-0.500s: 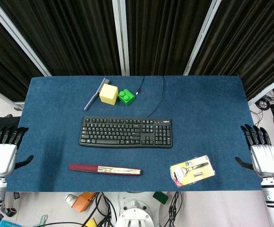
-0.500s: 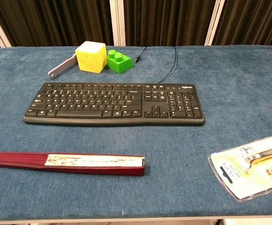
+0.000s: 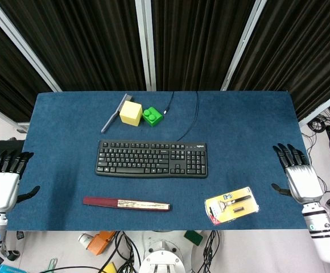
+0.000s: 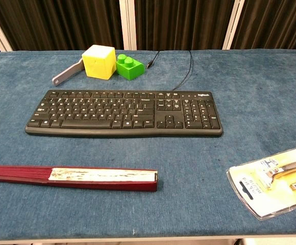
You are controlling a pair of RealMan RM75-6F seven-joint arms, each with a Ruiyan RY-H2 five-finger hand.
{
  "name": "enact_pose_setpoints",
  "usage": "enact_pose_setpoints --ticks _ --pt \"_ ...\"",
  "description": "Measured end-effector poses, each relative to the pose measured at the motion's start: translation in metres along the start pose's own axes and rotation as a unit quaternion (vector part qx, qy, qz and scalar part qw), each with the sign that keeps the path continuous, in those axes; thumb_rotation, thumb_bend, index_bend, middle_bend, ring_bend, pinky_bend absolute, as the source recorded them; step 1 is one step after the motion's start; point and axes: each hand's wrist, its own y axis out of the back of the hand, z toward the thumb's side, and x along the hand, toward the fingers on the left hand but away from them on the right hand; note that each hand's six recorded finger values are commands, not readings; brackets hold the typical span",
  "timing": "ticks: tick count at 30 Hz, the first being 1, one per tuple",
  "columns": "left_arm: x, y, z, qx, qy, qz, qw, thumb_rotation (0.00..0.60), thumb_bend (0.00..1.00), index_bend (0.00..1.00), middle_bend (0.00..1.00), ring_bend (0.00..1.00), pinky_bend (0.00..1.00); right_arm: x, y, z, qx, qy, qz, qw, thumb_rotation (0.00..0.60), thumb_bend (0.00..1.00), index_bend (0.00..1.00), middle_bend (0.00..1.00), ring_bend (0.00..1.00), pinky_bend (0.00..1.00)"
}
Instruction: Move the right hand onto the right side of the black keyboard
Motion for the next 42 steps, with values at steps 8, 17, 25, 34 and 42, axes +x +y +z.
enact_pose_setpoints --ticks 8,17,25,34,42 --pt "-0.003 0.000 -0.002 0.001 0.001 0.001 1.0000 0.600 0.16 0.14 0.14 0.08 0.00 -0.050 -0.014 0.056 0.034 0.081 0.083 0.9927 0.558 0.69 0.24 0.83 0.97 0.98" --pt "-0.004 -0.002 -0.006 0.005 0.007 -0.003 1.0000 0.600 0.16 0.14 0.14 0.08 0.00 -0.094 -0.043 0.129 0.039 0.145 0.176 0.9729 0.295 1.00 0.33 0.94 1.00 1.00" --pt "-0.001 -0.006 -0.006 0.005 0.007 -0.007 0.9999 0.600 0.16 0.14 0.14 0.08 0.00 -0.109 -0.068 0.164 0.045 0.165 0.203 0.9640 0.291 1.00 0.31 0.94 1.00 1.00" --pt "0.001 -0.007 -0.007 0.004 0.008 -0.008 0.9999 0.600 0.16 0.14 0.14 0.08 0.00 -0.118 -0.075 0.181 0.049 0.172 0.204 0.9626 0.290 1.00 0.30 0.95 1.00 1.00" --pt "0.001 -0.009 -0.009 0.004 0.011 -0.010 0.9999 0.600 0.16 0.14 0.14 0.08 0.00 -0.121 -0.080 0.188 0.052 0.177 0.211 0.9599 0.290 1.00 0.30 0.94 1.00 1.00"
